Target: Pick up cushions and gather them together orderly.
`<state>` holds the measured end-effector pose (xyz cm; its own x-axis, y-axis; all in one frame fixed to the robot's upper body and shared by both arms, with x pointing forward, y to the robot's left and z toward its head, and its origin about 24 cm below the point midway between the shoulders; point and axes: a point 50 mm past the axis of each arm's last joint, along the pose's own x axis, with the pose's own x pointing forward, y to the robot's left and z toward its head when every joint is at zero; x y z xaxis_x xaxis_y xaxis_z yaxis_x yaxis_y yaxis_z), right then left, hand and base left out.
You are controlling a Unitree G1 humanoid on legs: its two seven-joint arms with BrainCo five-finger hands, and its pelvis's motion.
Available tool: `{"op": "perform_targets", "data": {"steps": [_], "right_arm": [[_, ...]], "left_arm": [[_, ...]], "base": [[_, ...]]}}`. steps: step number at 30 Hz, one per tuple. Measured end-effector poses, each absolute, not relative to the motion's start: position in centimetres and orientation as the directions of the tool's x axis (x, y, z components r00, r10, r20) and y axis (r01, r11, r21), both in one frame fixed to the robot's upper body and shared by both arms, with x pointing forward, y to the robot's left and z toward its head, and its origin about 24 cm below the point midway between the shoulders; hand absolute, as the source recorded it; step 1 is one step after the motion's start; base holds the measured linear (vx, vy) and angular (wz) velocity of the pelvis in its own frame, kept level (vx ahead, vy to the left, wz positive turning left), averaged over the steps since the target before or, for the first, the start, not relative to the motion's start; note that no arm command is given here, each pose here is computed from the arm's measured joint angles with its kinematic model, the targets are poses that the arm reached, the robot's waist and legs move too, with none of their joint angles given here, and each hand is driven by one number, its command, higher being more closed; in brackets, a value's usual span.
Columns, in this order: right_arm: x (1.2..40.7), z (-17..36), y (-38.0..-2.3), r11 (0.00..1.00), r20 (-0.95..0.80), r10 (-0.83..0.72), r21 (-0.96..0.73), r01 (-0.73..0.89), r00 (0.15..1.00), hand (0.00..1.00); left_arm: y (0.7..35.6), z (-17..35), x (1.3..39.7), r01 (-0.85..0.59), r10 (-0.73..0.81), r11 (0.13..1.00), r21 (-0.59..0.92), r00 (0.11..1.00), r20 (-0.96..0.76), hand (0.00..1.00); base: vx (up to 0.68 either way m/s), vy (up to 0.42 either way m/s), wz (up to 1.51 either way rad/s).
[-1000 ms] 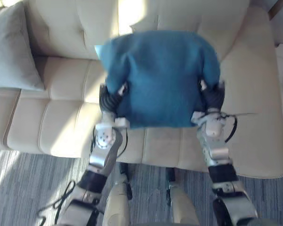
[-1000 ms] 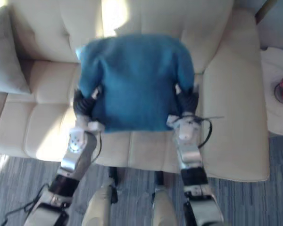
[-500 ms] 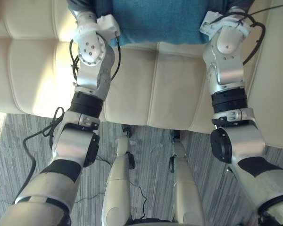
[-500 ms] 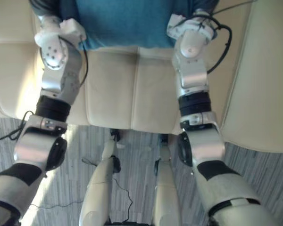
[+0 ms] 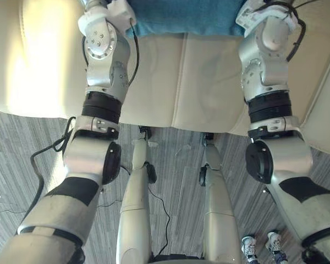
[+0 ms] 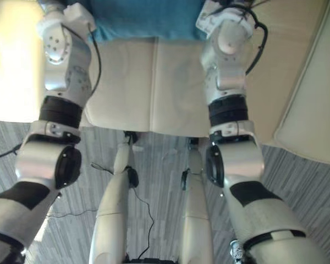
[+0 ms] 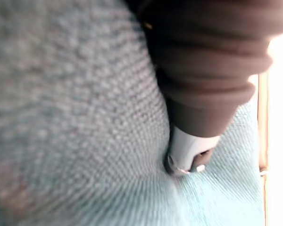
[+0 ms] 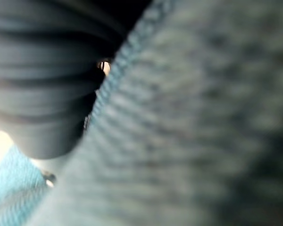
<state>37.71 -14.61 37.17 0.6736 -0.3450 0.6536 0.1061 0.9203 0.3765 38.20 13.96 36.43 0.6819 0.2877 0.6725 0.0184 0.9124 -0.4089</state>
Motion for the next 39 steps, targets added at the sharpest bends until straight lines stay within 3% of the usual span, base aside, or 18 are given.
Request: {"op": "perform_targets", "data": {"steps": [7,14,19,24,28,33,37,39], "right_arm": [[37.4,34.0,-15.8,0.918,0.646,-0.354,0.377,0.121,0.676,0.0],[35.2,29.3,-20.9,0.882,0.635,-0.44,0.439,0.171,0.635,0.0],[32.5,26.2,-24.3,0.872,0.647,-0.48,0.428,0.239,0.593,0.0],[28.4,20.1,-25.2,0.897,0.623,-0.442,0.324,0.301,0.645,0.0],[25.3,11.8,-24.3,0.886,0.412,-0.459,0.279,0.37,0.787,0.0],[21.8,2.7,-22.5,0.901,0.075,-0.409,0.189,0.39,0.91,0.0],[19.0,-4.0,-21.5,0.893,-0.24,-0.39,0.139,0.429,0.889,0.0],[16.9,-7.4,-20.9,0.896,-0.406,-0.363,0.093,0.433,0.839,0.0]], "left_arm": [[16.1,32.6,38.6,-0.037,0.342,0.886,-0.462,0.724,0.598,0.0],[18.7,28.1,37.9,-0.073,0.344,0.894,-0.442,0.744,0.573,0.0],[22.5,23.8,36.0,-0.135,0.386,0.885,-0.446,0.748,0.54,0.0],[22.2,15.4,32.1,-0.162,0.375,0.873,-0.461,0.828,0.418,0.0],[20.0,6.1,27.7,-0.225,0.326,0.859,-0.461,0.933,0.152,0.0],[18.7,-2.4,22.2,-0.298,0.25,0.883,-0.361,0.952,-0.174,0.0],[18.6,-7.2,18.9,-0.332,0.222,0.912,-0.24,0.892,-0.394,0.0],[18.6,-9.6,17.0,-0.338,0.21,0.926,-0.167,0.83,-0.516,0.0]], "base": [[-0.03,-0.073,0.01],[-0.03,-0.102,0.19],[-0.02,-0.127,0.17],[0.02,-0.12,0.23],[0.11,-0.084,0.32],[0.14,-0.032,0.13],[0.07,0.011,-0.1],[0.05,0.002,-0.05]]}}
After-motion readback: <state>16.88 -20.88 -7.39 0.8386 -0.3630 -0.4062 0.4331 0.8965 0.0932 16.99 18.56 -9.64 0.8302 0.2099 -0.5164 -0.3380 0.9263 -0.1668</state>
